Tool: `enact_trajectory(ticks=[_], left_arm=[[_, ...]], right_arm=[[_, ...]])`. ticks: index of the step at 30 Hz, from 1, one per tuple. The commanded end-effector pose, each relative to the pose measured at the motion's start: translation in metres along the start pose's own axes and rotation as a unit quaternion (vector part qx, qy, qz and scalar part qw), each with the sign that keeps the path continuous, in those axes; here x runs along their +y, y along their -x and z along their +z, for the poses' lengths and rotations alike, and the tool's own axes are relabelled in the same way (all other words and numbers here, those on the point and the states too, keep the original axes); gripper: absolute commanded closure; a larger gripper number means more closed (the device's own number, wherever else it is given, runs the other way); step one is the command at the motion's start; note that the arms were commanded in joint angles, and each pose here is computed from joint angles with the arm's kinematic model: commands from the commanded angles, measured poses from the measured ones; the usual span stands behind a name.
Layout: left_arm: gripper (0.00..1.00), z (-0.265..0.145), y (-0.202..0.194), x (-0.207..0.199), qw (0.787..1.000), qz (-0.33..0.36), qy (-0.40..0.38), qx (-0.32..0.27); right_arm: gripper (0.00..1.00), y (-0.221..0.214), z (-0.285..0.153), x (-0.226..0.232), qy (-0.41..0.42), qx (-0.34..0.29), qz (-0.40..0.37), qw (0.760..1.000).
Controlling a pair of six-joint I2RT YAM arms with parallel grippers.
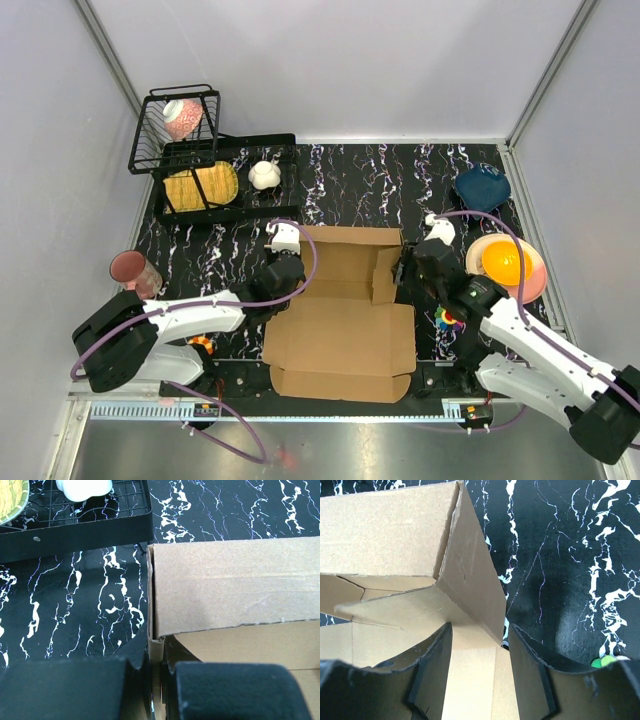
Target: Fold the paper box
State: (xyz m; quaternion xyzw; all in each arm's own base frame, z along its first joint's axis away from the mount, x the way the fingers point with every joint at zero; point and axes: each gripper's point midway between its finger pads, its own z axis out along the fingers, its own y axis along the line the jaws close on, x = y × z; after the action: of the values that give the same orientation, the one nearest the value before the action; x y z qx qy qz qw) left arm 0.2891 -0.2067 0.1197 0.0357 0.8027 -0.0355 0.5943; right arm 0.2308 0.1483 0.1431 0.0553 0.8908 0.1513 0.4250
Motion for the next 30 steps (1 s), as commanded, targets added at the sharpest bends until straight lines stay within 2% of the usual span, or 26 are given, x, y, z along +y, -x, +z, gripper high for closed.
enact_trajectory(ticks=[1,4,11,24,30], left_arm=[[1.0,-0.005,-0.018,-0.006,0.999,0.034,-0.032,0.026],[1.0,-0.006,-0.016,-0.009,0.998,0.038,-0.037,0.023],[1.0,-0.007,-0.011,-0.014,0.998,0.045,-0.048,0.018],[1.0,-0.011,-0.004,-0.022,0.997,0.043,-0.067,0.012],[1.0,-0.012,0.002,-0.027,0.996,0.041,-0.078,0.008]], right_arm=[[0.44,0.008,0.011,0.015,0.027,-0.013,-0.015,0.999],[0.38,0.011,0.017,0.015,0.019,-0.019,-0.019,0.999],[0.29,0.037,0.023,0.02,0.018,-0.082,-0.013,0.996],[0.48,0.018,0.052,0.001,-0.039,-0.06,-0.055,0.996],[0.5,0.021,0.054,-0.002,-0.044,-0.07,-0.061,0.995]])
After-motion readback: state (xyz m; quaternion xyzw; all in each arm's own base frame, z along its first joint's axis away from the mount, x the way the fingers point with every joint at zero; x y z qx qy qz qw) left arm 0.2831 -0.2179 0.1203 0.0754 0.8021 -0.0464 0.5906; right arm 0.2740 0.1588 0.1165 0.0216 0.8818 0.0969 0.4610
